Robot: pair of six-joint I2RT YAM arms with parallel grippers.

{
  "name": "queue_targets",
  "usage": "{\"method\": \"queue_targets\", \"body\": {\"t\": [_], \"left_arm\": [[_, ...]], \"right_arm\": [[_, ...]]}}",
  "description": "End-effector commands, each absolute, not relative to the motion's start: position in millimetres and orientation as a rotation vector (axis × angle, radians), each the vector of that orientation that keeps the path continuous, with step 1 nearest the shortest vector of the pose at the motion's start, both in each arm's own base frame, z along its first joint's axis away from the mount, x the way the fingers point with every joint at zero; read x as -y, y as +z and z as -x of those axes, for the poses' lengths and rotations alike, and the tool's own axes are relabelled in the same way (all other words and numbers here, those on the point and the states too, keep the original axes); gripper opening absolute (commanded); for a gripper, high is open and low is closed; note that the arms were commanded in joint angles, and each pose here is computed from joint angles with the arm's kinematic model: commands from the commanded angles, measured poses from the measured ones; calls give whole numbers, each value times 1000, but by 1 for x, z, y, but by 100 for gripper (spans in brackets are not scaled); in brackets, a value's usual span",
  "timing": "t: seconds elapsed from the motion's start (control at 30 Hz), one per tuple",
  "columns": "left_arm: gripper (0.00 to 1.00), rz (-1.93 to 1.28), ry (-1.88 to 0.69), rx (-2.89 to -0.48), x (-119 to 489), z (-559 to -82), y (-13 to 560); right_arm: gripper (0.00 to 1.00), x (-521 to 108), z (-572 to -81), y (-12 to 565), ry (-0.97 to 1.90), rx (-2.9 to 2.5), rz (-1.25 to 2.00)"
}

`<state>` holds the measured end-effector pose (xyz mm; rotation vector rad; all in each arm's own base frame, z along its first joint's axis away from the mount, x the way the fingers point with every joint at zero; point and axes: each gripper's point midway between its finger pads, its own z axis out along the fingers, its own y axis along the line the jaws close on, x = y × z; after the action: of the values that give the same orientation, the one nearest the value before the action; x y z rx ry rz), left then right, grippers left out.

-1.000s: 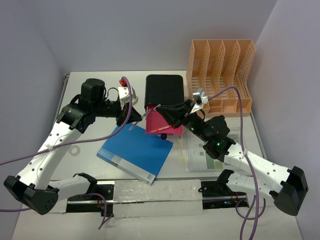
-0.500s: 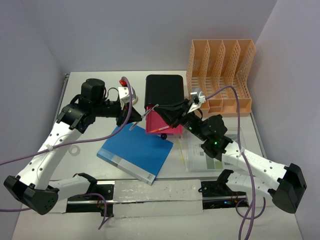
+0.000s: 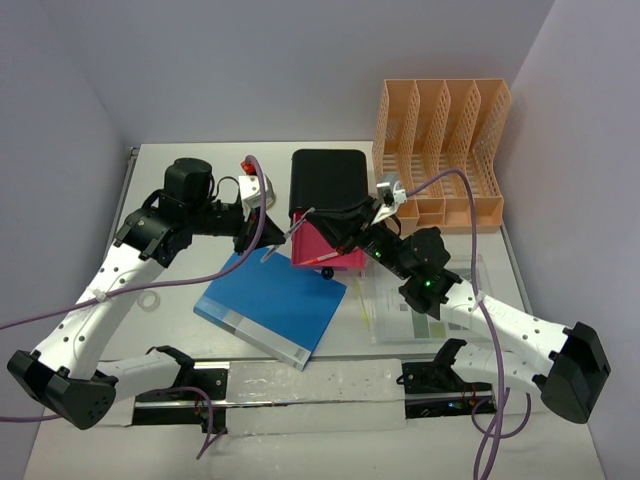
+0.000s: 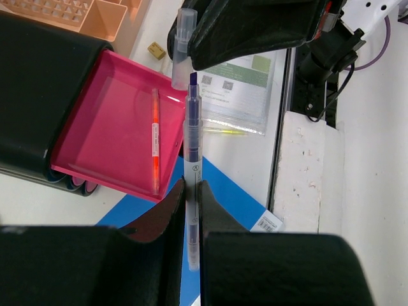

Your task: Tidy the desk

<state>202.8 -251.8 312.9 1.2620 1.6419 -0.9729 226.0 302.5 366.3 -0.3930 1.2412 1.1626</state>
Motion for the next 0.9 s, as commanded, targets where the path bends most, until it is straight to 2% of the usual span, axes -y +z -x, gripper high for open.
{"method": "queue_targets", "body": {"t": [0.0,0.87], "left_arm": [[0,-1270,-966,-1589,254,-200,325],[0,-1267,-967,-1587,254,-199,329]], "right_arm": [[0,-290,-219,404,1180,-1131,375],[0,-301,-219,397,1230,-1158,399]]}}
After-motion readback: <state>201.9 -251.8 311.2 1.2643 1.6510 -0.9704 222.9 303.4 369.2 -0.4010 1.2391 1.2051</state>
